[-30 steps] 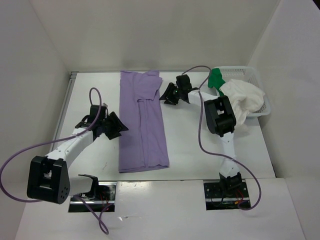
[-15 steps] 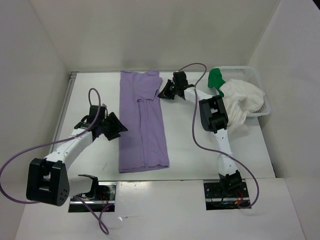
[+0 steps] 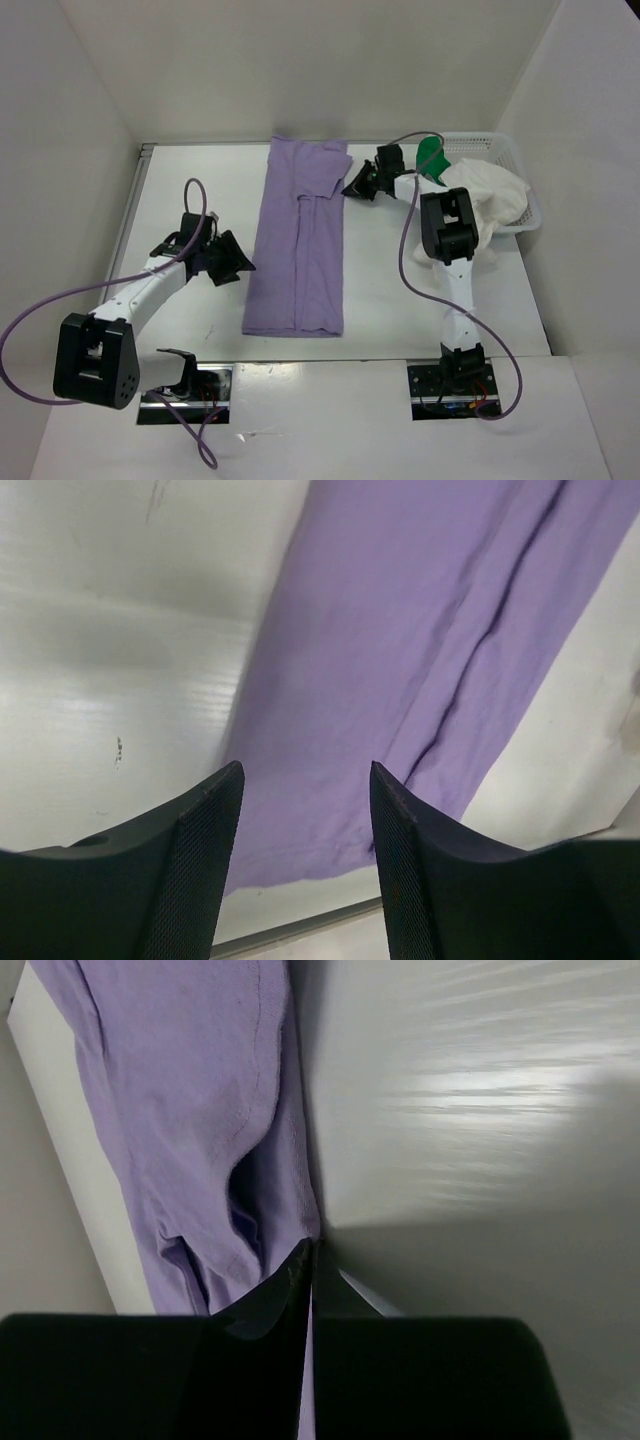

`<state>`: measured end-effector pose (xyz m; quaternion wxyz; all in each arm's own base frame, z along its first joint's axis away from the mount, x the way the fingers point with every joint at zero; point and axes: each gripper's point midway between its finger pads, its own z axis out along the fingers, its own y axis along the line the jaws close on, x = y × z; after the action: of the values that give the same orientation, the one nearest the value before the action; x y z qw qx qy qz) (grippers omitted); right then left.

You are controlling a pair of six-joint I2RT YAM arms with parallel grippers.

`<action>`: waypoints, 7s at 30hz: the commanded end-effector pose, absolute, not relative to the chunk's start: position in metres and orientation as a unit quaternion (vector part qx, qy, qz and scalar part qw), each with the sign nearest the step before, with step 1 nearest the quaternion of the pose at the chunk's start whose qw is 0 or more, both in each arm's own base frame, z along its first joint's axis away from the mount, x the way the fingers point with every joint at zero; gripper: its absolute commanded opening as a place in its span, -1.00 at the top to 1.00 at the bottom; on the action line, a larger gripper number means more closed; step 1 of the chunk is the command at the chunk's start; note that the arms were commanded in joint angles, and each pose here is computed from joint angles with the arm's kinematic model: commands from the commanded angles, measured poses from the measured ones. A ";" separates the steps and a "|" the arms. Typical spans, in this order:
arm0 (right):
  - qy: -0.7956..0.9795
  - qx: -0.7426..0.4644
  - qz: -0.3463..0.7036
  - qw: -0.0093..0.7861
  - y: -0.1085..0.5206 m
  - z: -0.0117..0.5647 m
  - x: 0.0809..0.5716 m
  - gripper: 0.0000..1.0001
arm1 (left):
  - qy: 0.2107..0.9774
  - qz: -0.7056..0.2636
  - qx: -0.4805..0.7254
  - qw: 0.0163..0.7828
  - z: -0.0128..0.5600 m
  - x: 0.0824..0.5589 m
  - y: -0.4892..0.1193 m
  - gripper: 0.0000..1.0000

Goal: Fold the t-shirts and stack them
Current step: Rotate the tshirt 90 degrees, then grab the bottom of the folded rectangular tshirt with both arms, then fold the folded rectangular tshirt in 1/3 of the way, then grab one side of the 2/3 rectangular tshirt with both arms

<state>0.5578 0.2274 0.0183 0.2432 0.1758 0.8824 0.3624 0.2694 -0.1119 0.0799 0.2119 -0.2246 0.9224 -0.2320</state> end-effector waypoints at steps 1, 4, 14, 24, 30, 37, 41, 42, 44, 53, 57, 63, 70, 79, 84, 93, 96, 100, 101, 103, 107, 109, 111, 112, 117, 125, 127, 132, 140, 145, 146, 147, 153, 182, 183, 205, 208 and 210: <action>0.905 0.199 0.289 0.241 0.177 -0.006 0.544 0.92 | 0.935 -0.233 -0.196 0.179 0.070 0.251 -0.120 -0.22; 0.903 0.187 0.300 0.245 0.180 0.012 0.542 0.37 | 0.943 -0.229 -0.193 0.145 0.064 0.235 -0.127 -0.22; 0.891 0.170 0.320 0.274 0.187 0.115 0.444 -0.10 | 0.951 -0.093 -0.264 0.130 0.053 0.215 -0.104 -0.15; 0.920 0.111 0.340 0.160 0.236 0.073 0.218 -0.03 | 0.941 -0.129 -0.311 0.023 0.005 0.172 -0.113 -0.12; 0.921 0.081 0.363 0.115 0.253 0.055 0.166 -0.01 | 0.934 -0.153 -0.322 0.003 -0.001 0.161 -0.119 0.09; 0.921 0.073 0.373 0.078 0.256 0.046 0.143 0.07 | 0.938 -0.142 -0.313 -0.036 -0.001 0.140 -0.124 0.31; 0.921 0.074 0.378 0.053 0.266 0.039 0.128 0.07 | 0.938 -0.145 -0.313 -0.040 0.002 0.140 -0.126 0.43; 0.922 0.070 0.377 0.050 0.267 0.037 0.126 0.10 | 0.938 -0.145 -0.313 -0.040 0.004 0.142 -0.126 0.43; 0.923 0.078 0.374 0.045 0.268 0.031 0.123 0.10 | 0.939 -0.151 -0.307 -0.043 0.005 0.141 -0.128 0.46; 0.929 0.089 0.357 0.043 0.272 0.023 0.124 0.48 | 0.944 -0.159 -0.283 -0.053 0.013 0.138 -0.133 0.11; 0.928 0.091 0.357 0.059 0.268 0.031 0.127 0.62 | 0.948 -0.164 -0.268 -0.056 0.018 0.137 -0.135 0.11; 0.929 0.085 0.356 0.054 0.271 0.037 0.127 0.85 | 0.956 -0.159 -0.247 -0.026 0.029 0.154 -0.133 0.97; 0.927 0.075 0.353 0.104 0.269 0.076 0.158 0.94 | 0.956 -0.186 -0.224 0.026 0.058 0.190 -0.143 1.00; 0.920 0.077 0.331 0.196 0.234 0.116 0.256 0.94 | 0.924 -0.256 -0.232 0.164 0.124 0.291 -0.151 1.00; 0.923 0.059 0.299 0.233 0.230 0.119 0.328 0.94 | 0.904 -0.274 -0.237 0.228 0.140 0.357 -0.154 1.00; 0.921 0.077 0.278 0.263 0.207 0.105 0.430 0.96 | 0.896 -0.258 -0.218 0.288 0.133 0.468 -0.160 0.96; 0.922 0.077 0.274 0.261 0.208 0.096 0.451 0.96 | 0.898 -0.239 -0.225 0.293 0.120 0.488 -0.148 0.96; 0.917 0.076 0.284 0.269 0.214 0.094 0.482 0.96 | 0.891 -0.240 -0.233 0.306 0.117 0.513 -0.140 0.94; 0.919 0.073 0.282 0.266 0.214 0.091 0.484 0.96 | 0.895 -0.236 -0.230 0.301 0.108 0.515 -0.140 0.94; 0.920 0.073 0.281 0.264 0.217 0.083 0.493 0.96 | 0.897 -0.234 -0.231 0.295 0.098 0.516 -0.140 0.91; 0.923 0.077 0.274 0.258 0.218 0.070 0.502 0.96 | 0.896 -0.238 -0.224 0.299 0.085 0.525 -0.143 0.42; 0.927 0.082 0.263 0.254 0.215 0.063 0.502 0.94 | 0.889 -0.263 -0.212 0.310 0.088 0.529 -0.151 0.13; 0.926 0.087 0.259 0.261 0.209 0.066 0.507 0.90 | 0.880 -0.273 -0.216 0.324 0.101 0.534 -0.152 0.09; 0.927 0.088 0.258 0.257 0.209 0.065 0.505 0.90 | 0.876 -0.277 -0.214 0.333 0.109 0.535 -0.152 0.09; 0.924 0.094 0.255 0.270 0.205 0.087 0.502 0.52 | 0.858 -0.304 -0.203 0.360 0.155 0.536 -0.157 0.09; 0.905 0.064 0.270 0.321 0.214 0.149 0.489 0.22 | 0.876 -0.331 -0.198 0.288 0.108 0.441 -0.186 0.19; 0.911 0.029 0.281 0.301 0.246 0.140 0.474 0.62 | 0.879 -0.333 -0.219 0.263 0.088 0.420 -0.184 0.21; 0.916 -0.023 0.304 0.261 0.313 0.103 0.458 1.00 | 0.886 -0.317 -0.231 0.247 0.064 0.409 -0.179 0.21; 0.912 -0.027 0.327 0.244 0.347 0.082 0.479 1.00 | 0.899 -0.288 -0.241 0.226 0.036 0.397 -0.171 0.21; 0.922 -0.016 0.307 0.236 0.351 0.050 0.486 1.00 | 0.905 -0.270 -0.239 0.227 0.030 0.384 -0.163 0.16; 0.919 -0.017 0.310 0.242 0.353 0.053 0.491 1.00 | 0.907 -0.263 -0.243 0.223 0.024 0.380 -0.160 0.14; 0.919 -0.013 0.311 0.240 0.354 0.051 0.493 1.00 | 0.907 -0.262 -0.243 0.221 0.024 0.376 -0.159 0.14; 0.920 0.005 0.284 0.271 0.347 0.040 0.519 1.00 | 0.914 -0.246 -0.250 0.202 0.008 0.360 -0.154 0.14; 0.920 0.058 0.299 0.246 0.233 0.102 0.399 0.58 | 0.907 -0.229 -0.281 0.216 0.020 0.352 -0.114 0.04; 0.916 0.063 0.305 0.252 0.232 0.100 0.397 0.33 | 0.905 -0.232 -0.279 0.223 0.022 0.356 -0.114 0.07; 0.919 0.149 0.328 0.161 0.232 0.012 0.349 0.60 | 0.904 -0.257 -0.270 0.211 0.012 0.359 -0.124 0.82; 0.921 0.146 0.327 0.156 0.234 0.012 0.343 0.84 | 0.905 -0.260 -0.264 0.211 0.015 0.358 -0.125 0.93; 0.923 0.143 0.323 0.155 0.234 0.014 0.335 0.98 | 0.907 -0.263 -0.257 0.204 0.015 0.352 -0.127 0.99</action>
<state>0.3432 0.2326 0.0155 0.1481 0.1489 0.9209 0.3284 0.3627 -0.1249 0.0189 0.2179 -0.2750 0.8983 -0.2646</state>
